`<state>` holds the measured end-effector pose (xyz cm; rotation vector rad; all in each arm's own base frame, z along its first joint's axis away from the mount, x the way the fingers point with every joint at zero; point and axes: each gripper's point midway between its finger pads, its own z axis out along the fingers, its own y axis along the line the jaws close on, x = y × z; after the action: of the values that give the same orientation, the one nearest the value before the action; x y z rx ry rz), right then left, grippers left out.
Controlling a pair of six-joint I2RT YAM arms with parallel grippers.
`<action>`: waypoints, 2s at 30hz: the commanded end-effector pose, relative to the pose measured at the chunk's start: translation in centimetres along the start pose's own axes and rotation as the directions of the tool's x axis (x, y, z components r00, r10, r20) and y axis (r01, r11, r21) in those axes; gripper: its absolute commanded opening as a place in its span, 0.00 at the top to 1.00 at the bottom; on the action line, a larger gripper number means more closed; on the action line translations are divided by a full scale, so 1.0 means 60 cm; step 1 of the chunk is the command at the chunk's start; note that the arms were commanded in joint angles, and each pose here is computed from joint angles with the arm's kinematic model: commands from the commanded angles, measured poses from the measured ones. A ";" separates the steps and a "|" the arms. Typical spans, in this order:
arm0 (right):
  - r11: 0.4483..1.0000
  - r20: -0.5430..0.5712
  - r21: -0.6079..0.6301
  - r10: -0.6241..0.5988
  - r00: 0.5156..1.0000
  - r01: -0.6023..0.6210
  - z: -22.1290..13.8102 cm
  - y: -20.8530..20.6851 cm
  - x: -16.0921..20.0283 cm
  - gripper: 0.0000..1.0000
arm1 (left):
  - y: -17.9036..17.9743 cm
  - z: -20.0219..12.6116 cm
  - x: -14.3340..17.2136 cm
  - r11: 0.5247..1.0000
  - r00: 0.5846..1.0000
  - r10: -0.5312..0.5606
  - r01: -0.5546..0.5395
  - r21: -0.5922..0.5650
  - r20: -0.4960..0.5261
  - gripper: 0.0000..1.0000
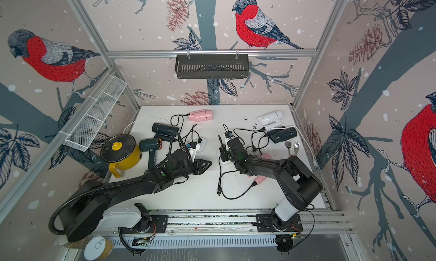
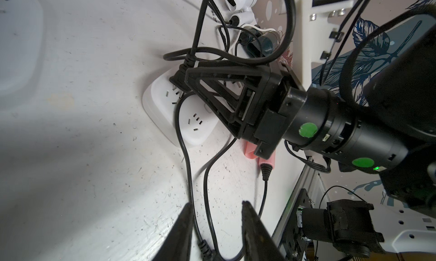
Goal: Charge the blow dryers
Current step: Insert the plug into the socket.
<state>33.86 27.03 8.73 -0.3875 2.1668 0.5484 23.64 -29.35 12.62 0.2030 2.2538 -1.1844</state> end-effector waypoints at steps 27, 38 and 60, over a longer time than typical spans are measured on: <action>0.992 0.068 0.118 -0.061 0.996 0.053 -0.015 -0.036 0.055 0.91 | -0.005 0.005 -0.004 1.000 1.000 -0.005 0.005 0.017 0.007 0.64; 0.993 0.127 0.113 -0.042 0.991 0.027 -0.036 -0.043 0.075 0.90 | -0.007 0.023 0.003 0.997 0.998 -0.056 0.057 0.055 -0.016 0.65; 0.997 0.144 0.081 -0.015 0.989 0.003 -0.038 -0.040 0.072 0.88 | 0.056 0.148 0.015 0.969 0.967 -0.243 0.240 -0.055 -0.069 0.70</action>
<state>31.41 23.91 7.22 -0.2940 1.9830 0.4908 26.96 -33.55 4.79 -0.0168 2.4752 -1.2156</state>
